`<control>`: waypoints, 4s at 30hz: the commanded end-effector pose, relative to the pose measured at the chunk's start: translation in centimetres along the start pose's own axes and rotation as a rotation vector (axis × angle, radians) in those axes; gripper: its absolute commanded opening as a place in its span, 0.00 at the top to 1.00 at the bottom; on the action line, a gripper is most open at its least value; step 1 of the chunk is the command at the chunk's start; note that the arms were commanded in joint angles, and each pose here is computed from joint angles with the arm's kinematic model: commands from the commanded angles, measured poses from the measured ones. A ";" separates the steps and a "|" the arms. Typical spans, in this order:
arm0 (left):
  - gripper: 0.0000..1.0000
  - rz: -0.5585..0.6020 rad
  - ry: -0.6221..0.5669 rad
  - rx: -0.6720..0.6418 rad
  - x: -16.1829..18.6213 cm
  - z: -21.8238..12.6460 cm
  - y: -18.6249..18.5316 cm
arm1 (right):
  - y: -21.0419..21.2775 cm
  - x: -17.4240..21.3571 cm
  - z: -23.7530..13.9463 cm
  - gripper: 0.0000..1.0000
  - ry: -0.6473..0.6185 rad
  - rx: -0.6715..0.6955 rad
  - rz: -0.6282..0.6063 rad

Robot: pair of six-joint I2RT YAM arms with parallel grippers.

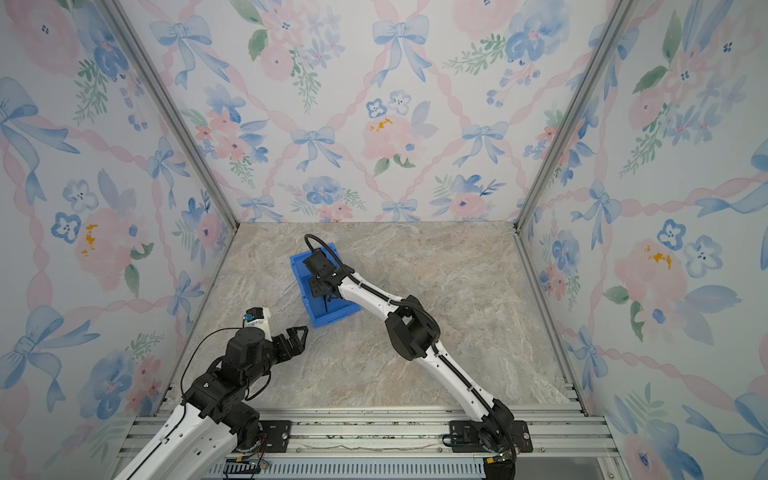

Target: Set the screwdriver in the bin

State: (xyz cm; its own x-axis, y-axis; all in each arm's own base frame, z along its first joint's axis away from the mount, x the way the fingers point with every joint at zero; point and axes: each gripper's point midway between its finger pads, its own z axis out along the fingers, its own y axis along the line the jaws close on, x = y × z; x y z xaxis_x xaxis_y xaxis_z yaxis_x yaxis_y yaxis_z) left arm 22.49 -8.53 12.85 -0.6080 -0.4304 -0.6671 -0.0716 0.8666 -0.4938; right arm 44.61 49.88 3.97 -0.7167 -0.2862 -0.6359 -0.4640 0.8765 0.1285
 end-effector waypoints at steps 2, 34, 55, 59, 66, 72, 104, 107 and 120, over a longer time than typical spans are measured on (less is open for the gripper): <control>0.02 0.012 -0.035 -0.023 -1.3 -0.4 0.0 | 1.3 -1.3 -1.6 0.62 -0.045 -0.007 -0.020; 0.02 0.170 -0.217 -0.391 -6.5 1.4 5.6 | -18.3 5.6 -33.2 0.03 -0.258 0.397 0.112; 0.03 0.441 -0.430 -0.490 -9.2 3.3 8.9 | -39.6 16.9 -33.0 0.03 -0.396 0.714 0.305; 0.03 0.436 -0.457 -0.491 -8.8 3.4 9.7 | -39.7 17.3 -30.9 0.03 -0.393 0.686 0.277; 0.02 0.421 -0.493 -0.467 -9.4 3.4 9.7 | -40.3 15.8 -30.2 0.03 -0.447 0.688 0.225; 0.02 0.407 -0.524 -0.430 -11.1 4.9 9.6 | -41.5 13.9 -29.3 0.03 -0.505 0.673 0.230; 0.02 0.485 -0.513 -0.346 -12.1 10.2 9.0 | -41.2 14.1 -26.4 0.03 -0.547 0.600 0.193; 0.02 0.485 -0.516 -0.347 -12.2 10.2 9.0 | -41.2 14.2 -26.4 0.03 -0.547 0.600 0.194; 0.03 0.487 -0.515 -0.350 -12.1 10.2 9.0 | -41.2 14.2 -26.4 0.03 -0.546 0.600 0.195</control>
State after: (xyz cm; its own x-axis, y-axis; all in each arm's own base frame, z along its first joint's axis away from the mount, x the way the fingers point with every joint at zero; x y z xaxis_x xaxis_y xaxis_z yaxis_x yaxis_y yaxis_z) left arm 37.36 1.96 11.04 -0.1953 0.0120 -0.9807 -0.1941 0.9797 0.0506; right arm 39.92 -0.55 9.74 -0.3387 -0.0087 -0.9409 0.1135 0.9923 -0.0501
